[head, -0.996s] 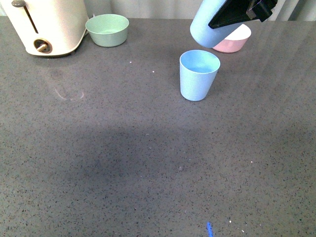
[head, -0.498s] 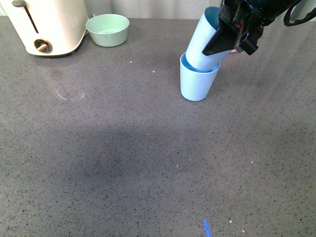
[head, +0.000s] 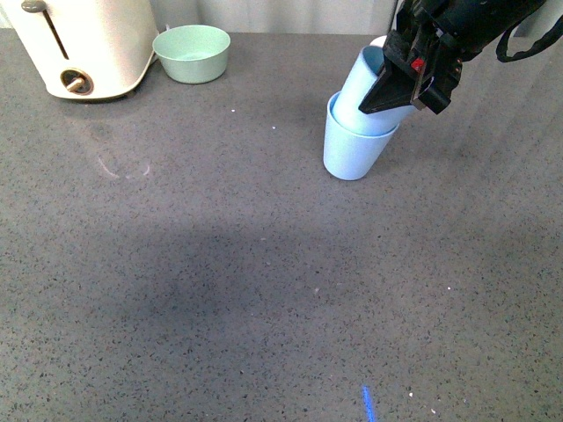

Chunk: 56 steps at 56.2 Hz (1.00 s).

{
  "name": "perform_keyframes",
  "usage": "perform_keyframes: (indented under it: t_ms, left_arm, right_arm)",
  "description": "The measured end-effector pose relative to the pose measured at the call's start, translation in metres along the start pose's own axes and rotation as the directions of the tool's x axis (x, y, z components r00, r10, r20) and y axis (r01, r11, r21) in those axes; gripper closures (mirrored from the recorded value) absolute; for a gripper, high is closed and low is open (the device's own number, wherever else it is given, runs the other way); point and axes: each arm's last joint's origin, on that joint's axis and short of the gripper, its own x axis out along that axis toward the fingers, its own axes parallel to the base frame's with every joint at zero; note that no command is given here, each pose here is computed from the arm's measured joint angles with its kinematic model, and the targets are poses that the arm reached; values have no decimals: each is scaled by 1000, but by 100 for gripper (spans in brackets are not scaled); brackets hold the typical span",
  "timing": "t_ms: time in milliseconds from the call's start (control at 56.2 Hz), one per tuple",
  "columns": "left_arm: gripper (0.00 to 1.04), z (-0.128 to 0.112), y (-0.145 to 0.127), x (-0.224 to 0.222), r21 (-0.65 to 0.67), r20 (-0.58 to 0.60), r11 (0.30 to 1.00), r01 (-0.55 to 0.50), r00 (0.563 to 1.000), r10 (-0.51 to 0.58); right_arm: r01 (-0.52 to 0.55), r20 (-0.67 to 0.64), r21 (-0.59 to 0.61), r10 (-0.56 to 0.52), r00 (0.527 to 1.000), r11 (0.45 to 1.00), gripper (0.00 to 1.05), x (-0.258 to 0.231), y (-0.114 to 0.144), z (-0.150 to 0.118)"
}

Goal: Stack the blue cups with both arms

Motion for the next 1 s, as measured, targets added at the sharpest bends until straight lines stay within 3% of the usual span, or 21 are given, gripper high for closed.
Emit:
perform_keyframes:
  t_ms: [302, 498, 640, 836, 996]
  left_arm:
    - [9, 0, 0, 0, 0, 0, 1000, 0, 1000, 0]
    - [9, 0, 0, 0, 0, 0, 1000, 0, 1000, 0]
    - [9, 0, 0, 0, 0, 0, 1000, 0, 1000, 0]
    - [9, 0, 0, 0, 0, 0, 1000, 0, 1000, 0]
    - [9, 0, 0, 0, 0, 0, 1000, 0, 1000, 0]
  right_arm:
    - [26, 35, 19, -26, 999, 999, 36, -4, -4, 3]
    - [86, 168, 80, -99, 981, 993, 8, -37, -13, 7]
    - [178, 317, 190, -231, 920, 966, 9, -85, -12, -3]
    - [221, 442, 400, -398, 804, 890, 9, -134, 28, -35]
    - [354, 352, 597, -632, 691, 720, 9, -145, 89, -74]
